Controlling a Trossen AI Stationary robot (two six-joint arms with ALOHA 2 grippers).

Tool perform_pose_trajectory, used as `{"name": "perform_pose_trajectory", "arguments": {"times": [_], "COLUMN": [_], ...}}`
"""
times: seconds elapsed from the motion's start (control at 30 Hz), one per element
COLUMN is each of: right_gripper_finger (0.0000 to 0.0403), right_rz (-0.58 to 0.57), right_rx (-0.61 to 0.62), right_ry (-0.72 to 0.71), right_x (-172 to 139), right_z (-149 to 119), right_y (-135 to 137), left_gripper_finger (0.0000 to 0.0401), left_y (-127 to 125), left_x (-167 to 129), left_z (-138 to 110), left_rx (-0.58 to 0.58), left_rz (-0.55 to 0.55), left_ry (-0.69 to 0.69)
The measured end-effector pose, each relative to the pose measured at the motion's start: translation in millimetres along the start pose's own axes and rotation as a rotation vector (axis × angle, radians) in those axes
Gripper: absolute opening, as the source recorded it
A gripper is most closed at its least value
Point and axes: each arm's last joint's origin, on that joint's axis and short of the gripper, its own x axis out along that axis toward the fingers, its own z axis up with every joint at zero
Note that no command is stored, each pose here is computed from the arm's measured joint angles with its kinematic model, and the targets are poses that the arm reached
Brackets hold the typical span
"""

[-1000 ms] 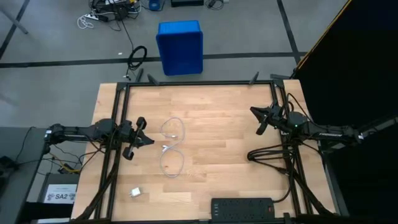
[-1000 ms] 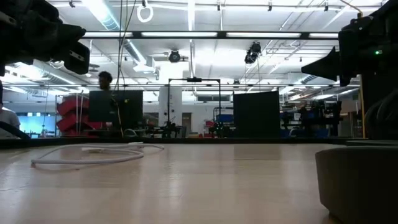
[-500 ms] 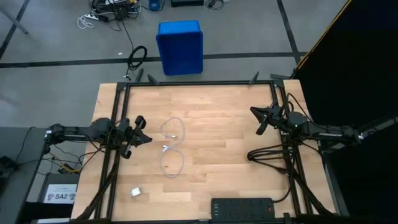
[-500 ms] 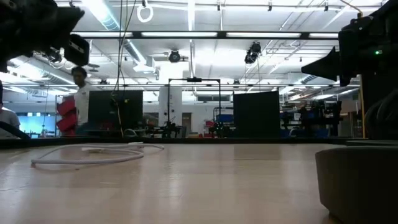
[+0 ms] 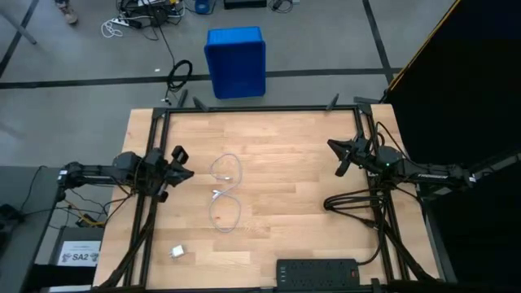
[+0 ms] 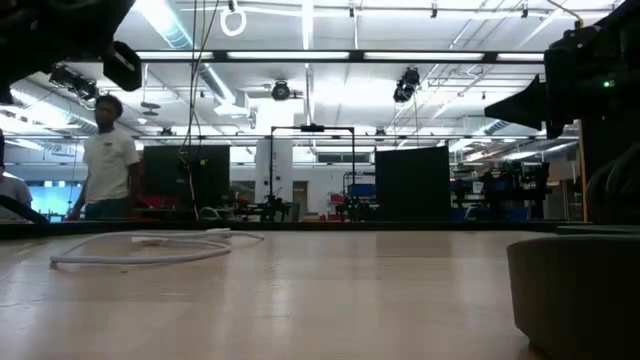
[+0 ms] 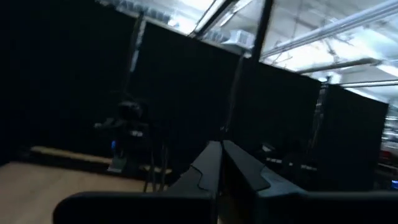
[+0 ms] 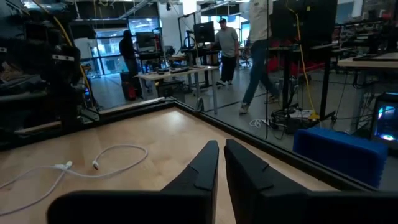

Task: Insert USB
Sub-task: Move the white charger adapter from the lower left of the table to the center of the table

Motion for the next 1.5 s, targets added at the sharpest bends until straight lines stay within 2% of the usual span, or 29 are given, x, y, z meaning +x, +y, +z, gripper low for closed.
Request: {"name": "perform_pose_trajectory", "arguments": {"times": [0.17,0.27,0.43,0.5,0.57,0.67,0.8,0.9,1.07,1.13,1.23,1.37,1.5], "right_gripper_finger": [0.0008,0.0003,0.0003,0.0006,0.0009,0.0010,0.0011,0.0008,0.0001,0.0001,0.0003,0.0009,0.0009], "right_rz": [0.000,0.001,0.001,0.000,0.000,0.001,0.001,0.000,0.000,0.001,0.001,0.000,0.001], "right_rx": [0.001,0.001,0.001,0.001,0.001,0.002,0.002,0.002,0.002,0.002,0.002,0.002,0.002], "right_ry": [-0.002,-0.002,-0.003,-0.003,-0.003,-0.003,-0.003,-0.004,-0.004,-0.004,-0.004,-0.004,-0.004], "right_x": [0.0,0.0,0.0,0.0,0.0,0.0,0.0,0.0,0.0,0.0,0.0,0.0,0.0], "right_z": [0.2,0.2,0.3,0.3,0.3,0.4,0.4,0.5,0.4,0.5,0.5,0.4,0.4], "right_y": [0.0,0.0,0.0,0.0,0.0,0.1,0.0,0.0,0.0,0.1,0.1,0.0,0.1], "left_gripper_finger": [0.0000,0.0000,0.0000,0.0000,0.0000,0.0000,0.0000,0.0000,0.0000,0.0000,0.0000,0.0000,0.0000], "left_y": [-3.7,-7.6,-26.0,-36.2,-44.5,-54.6,-70.3,-84.6,-110.0,-120.6,-130.4,-136.5,-142.9], "left_x": [17.9,39.4,98.2,122.7,143.0,162.9,175.9,180.2,179.7,174.6,154.7,116.6,84.9], "left_z": [21.5,38.7,53.9,55.5,53.3,45.0,35.0,20.9,0.3,-3.1,4.4,10.9,-6.4], "left_rx": [-0.003,-0.019,-0.151,-0.156,-0.131,-0.113,-0.167,-0.171,-0.158,-0.101,-0.027,-0.158,-0.399], "left_rz": [0.102,0.118,-0.081,-0.092,-0.007,0.184,0.398,0.489,0.474,0.468,0.543,0.625,0.597], "left_ry": [0.169,0.287,0.524,0.644,0.813,1.167,1.600,1.777,1.828,1.781,1.656,1.515,1.369]}}
